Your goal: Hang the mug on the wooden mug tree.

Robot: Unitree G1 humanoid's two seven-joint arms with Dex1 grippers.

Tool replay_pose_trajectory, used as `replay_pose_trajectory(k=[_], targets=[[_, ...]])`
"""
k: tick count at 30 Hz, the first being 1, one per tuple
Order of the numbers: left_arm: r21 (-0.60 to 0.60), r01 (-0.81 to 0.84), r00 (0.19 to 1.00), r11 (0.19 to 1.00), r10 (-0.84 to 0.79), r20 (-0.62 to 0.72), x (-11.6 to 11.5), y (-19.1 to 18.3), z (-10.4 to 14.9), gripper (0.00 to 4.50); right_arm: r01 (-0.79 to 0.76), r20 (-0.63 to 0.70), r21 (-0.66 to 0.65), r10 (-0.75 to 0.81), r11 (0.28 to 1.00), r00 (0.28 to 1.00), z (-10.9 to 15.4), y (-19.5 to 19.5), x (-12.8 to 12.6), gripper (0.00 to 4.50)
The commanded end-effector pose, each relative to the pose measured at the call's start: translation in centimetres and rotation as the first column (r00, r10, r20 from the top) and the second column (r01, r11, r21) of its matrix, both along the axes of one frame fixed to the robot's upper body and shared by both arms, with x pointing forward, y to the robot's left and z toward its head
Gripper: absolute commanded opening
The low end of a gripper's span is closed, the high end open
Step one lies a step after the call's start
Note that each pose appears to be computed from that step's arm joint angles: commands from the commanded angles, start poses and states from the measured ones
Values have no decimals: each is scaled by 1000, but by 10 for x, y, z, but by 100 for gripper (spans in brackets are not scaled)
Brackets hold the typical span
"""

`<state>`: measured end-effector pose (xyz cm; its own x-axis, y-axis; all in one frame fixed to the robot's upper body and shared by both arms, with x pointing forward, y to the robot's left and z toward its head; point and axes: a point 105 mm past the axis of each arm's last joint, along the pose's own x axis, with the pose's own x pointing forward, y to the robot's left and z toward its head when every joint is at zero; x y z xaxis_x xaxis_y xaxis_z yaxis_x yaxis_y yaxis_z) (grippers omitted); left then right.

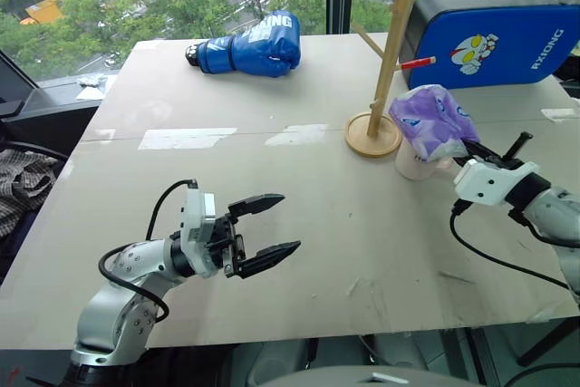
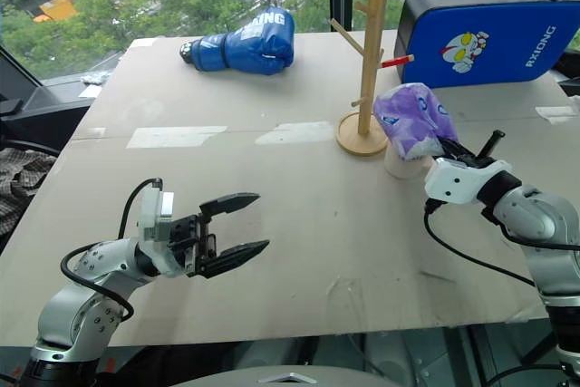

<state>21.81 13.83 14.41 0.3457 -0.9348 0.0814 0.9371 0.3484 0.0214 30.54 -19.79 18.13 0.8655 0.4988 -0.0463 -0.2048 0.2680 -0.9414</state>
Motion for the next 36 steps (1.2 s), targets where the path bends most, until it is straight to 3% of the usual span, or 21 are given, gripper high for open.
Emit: replay_pose_trajectory(k=[1,5,9,14,18,20,21,25,26,28,32,36], targets=[[-16,29,998,999,-28,56,0,-5,11,450,52,111,44,-56,998,992,32,-9,-7,6],[-43,84,995,996,-82,56,-2,-10,16,450,224,167,60,-231,973,959,53,-54,-12,6],[-61,124,990,990,-120,71,-2,-13,25,450,414,150,63,-419,908,896,54,-108,-14,6],[-115,161,982,980,-148,116,-2,-21,42,450,595,-32,60,-595,801,803,7,-158,-11,6],[-143,185,977,972,-167,130,-2,-26,47,450,618,-172,-8,-610,786,774,-39,-172,-5,6],[-144,193,976,971,-174,131,-2,-29,46,450,629,-246,-14,-612,777,751,-56,-177,-2,80],[-144,197,975,970,-178,132,-1,-30,46,450,629,-255,-25,-614,777,747,-59,-179,-1,92],[-142,200,974,970,-181,132,1,-33,46,450,568,-321,-79,-560,820,764,-53,-175,-12,292],[-139,197,975,970,-180,127,1,-33,44,450,560,-374,-3,-521,828,768,-45,-170,-18,352],[-133,193,977,972,-178,117,2,-32,42,450,532,-443,145,-426,834,789,-30,-158,-28,432],[-137,138,989,981,-128,76,14,-25,33,450,381,-525,435,-114,816,843,-2,-99,-46,443],[-108,132,990,985,-126,58,19,-21,25,450,412,-519,550,-88,726,850,-10,-72,-26,443]])
